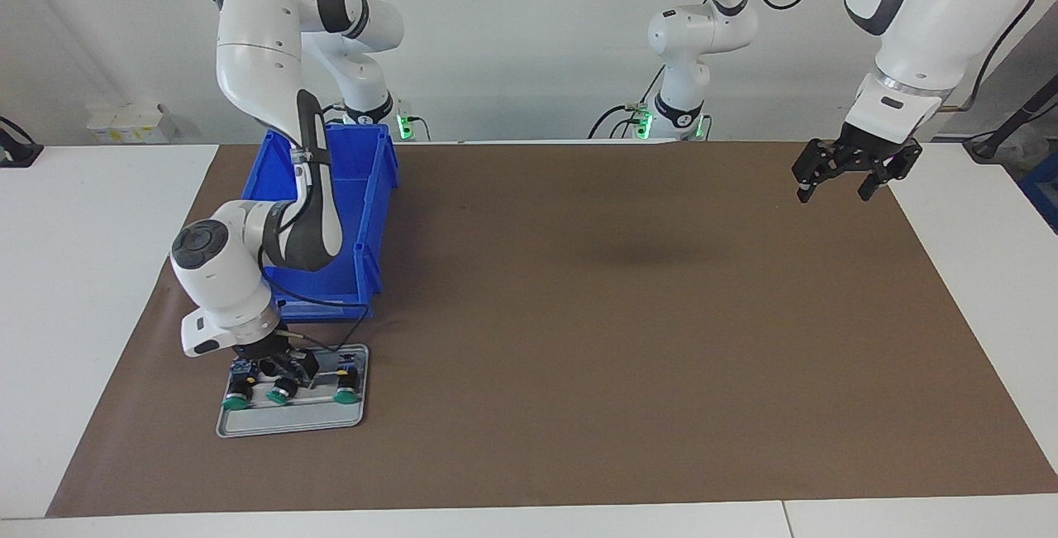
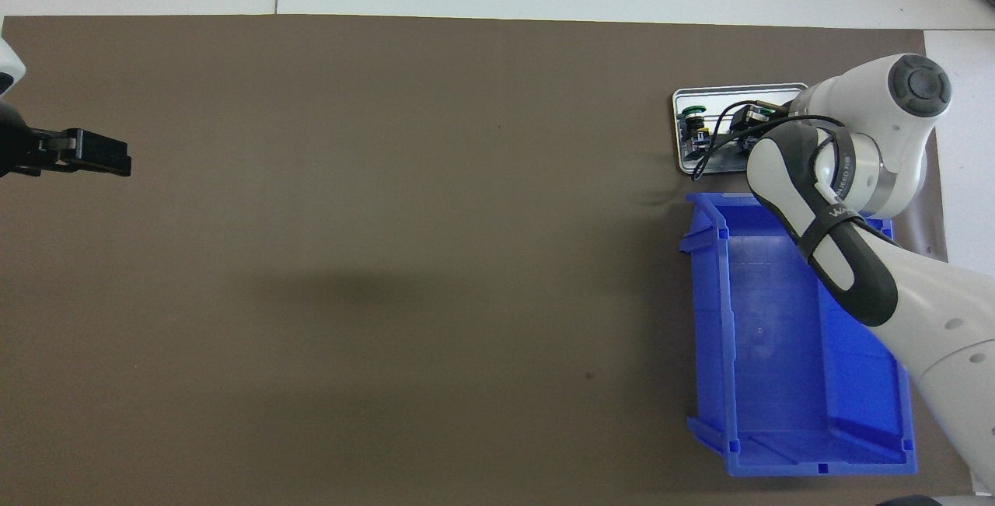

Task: Place and press button with both arms
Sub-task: 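Reach the right gripper to the metal tray and grasp a green button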

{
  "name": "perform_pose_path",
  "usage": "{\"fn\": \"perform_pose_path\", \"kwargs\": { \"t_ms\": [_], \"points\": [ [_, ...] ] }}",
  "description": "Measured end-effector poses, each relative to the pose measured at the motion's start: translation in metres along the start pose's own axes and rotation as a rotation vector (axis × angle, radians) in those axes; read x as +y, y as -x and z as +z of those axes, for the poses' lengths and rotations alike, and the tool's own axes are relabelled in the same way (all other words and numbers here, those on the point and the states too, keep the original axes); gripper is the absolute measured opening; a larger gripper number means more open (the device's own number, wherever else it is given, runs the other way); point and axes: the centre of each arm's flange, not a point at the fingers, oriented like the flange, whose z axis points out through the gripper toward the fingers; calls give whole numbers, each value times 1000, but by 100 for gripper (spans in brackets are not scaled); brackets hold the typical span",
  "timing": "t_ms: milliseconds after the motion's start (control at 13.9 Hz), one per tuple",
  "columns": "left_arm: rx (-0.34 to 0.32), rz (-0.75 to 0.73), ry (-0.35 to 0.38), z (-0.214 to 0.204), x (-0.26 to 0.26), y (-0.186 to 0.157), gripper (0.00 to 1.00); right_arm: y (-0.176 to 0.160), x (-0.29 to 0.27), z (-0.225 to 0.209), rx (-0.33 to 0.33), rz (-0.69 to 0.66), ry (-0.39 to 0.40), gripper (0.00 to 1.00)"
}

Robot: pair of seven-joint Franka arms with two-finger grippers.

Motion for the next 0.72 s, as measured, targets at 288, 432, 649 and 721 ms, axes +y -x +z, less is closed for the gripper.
{"fn": "perform_pose_path", "kwargs": {
  "t_ms": [288, 432, 649, 721],
  "points": [
    [0, 0, 0, 0, 0, 0, 100, -5, -1, -9, 0, 6, -8, 42],
    [0, 0, 0, 0, 0, 0, 100, -14, -10, -30, -15, 1, -11, 42],
    [0, 0, 0, 0, 0, 0, 100, -26, -27, -71, 22, 158, -32, 42],
    [0, 0, 0, 0, 0, 0, 100, -26, -36, -88, 33, 242, -40, 42]
  ]
}}
